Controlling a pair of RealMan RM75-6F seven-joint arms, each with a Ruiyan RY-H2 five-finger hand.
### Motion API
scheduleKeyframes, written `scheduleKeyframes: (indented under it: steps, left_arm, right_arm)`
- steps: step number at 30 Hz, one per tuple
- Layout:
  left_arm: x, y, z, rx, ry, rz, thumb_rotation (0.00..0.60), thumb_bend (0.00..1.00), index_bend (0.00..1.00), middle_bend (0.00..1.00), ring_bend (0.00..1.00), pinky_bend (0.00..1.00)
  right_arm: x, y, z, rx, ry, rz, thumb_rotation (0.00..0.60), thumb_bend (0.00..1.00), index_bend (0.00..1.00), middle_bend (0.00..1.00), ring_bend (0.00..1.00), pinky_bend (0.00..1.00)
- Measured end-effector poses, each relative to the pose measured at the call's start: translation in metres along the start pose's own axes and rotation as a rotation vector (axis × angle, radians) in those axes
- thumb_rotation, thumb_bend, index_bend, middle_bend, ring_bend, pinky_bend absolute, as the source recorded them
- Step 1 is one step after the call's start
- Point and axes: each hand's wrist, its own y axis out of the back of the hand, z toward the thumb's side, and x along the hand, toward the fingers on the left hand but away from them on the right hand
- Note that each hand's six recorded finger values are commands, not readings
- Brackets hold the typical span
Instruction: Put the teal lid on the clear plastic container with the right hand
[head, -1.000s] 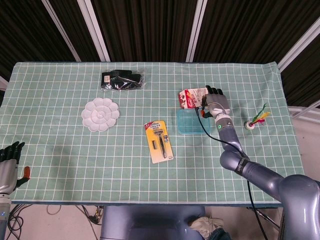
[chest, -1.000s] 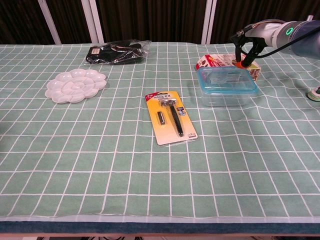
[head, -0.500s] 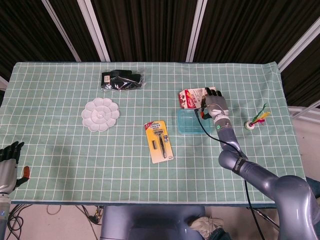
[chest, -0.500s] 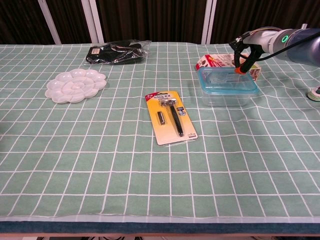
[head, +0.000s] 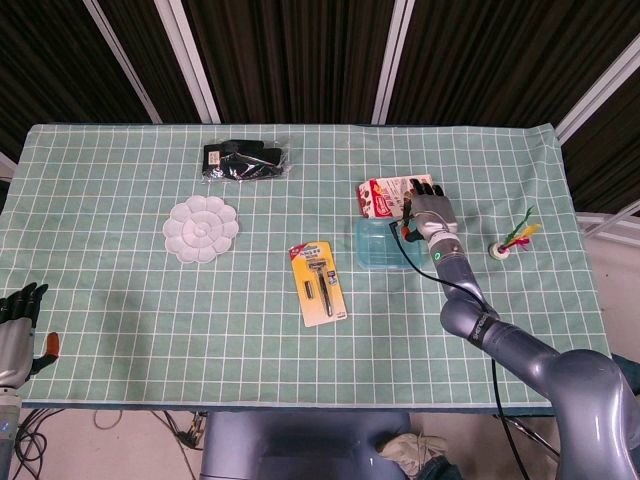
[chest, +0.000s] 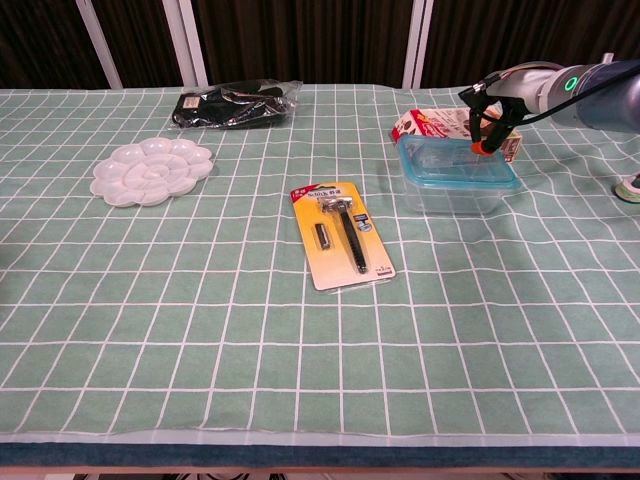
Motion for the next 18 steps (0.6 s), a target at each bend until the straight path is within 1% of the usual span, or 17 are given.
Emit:
scheduleKeyframes:
  steps: [5, 8, 10, 12, 15, 18]
  left_arm:
    - [0.000, 0.001, 0.000, -0.002, -0.001, 0.002, 0.600, 0.53, 0.02, 0.00, 0.00, 0.00]
    - [0.000, 0.001, 0.000, -0.004, -0.001, 0.001, 0.600, 0.53, 0.02, 0.00, 0.00, 0.00]
    - [0.000, 0.001, 0.000, -0.003, -0.002, 0.000, 0.600, 0.53, 0.02, 0.00, 0.00, 0.00]
    - [0.000, 0.000, 0.000, -0.004, -0.003, -0.002, 0.600, 0.53, 0.02, 0.00, 0.00, 0.00]
    - [0.000, 0.000, 0.000, -0.005, -0.003, -0.005, 0.600, 0.53, 0.02, 0.00, 0.00, 0.00]
    - [-0.001, 0.000, 0.001, -0.005, -0.005, -0.008, 0.600, 0.53, 0.02, 0.00, 0.00, 0.00]
  right_arm:
    - [0.000, 0.003, 0.002, -0.011, 0.003, -0.015, 0.600, 0.49, 0.62, 0.00, 0.00, 0.00]
    - [0.001, 0.010, 0.006, -0.026, 0.009, -0.055, 0.600, 0.49, 0.62, 0.00, 0.00, 0.00]
    - [0.002, 0.017, 0.010, -0.037, 0.019, -0.096, 0.600, 0.49, 0.62, 0.00, 0.00, 0.00]
    - [0.004, 0.022, 0.015, -0.049, 0.040, -0.136, 0.600, 0.49, 0.62, 0.00, 0.00, 0.00]
    - [0.010, 0.025, 0.026, -0.067, 0.088, -0.177, 0.600, 0.49, 0.62, 0.00, 0.00, 0.00]
    - [0.016, 0.021, 0.038, -0.098, 0.127, -0.186, 0.600, 0.49, 0.62, 0.00, 0.00, 0.00]
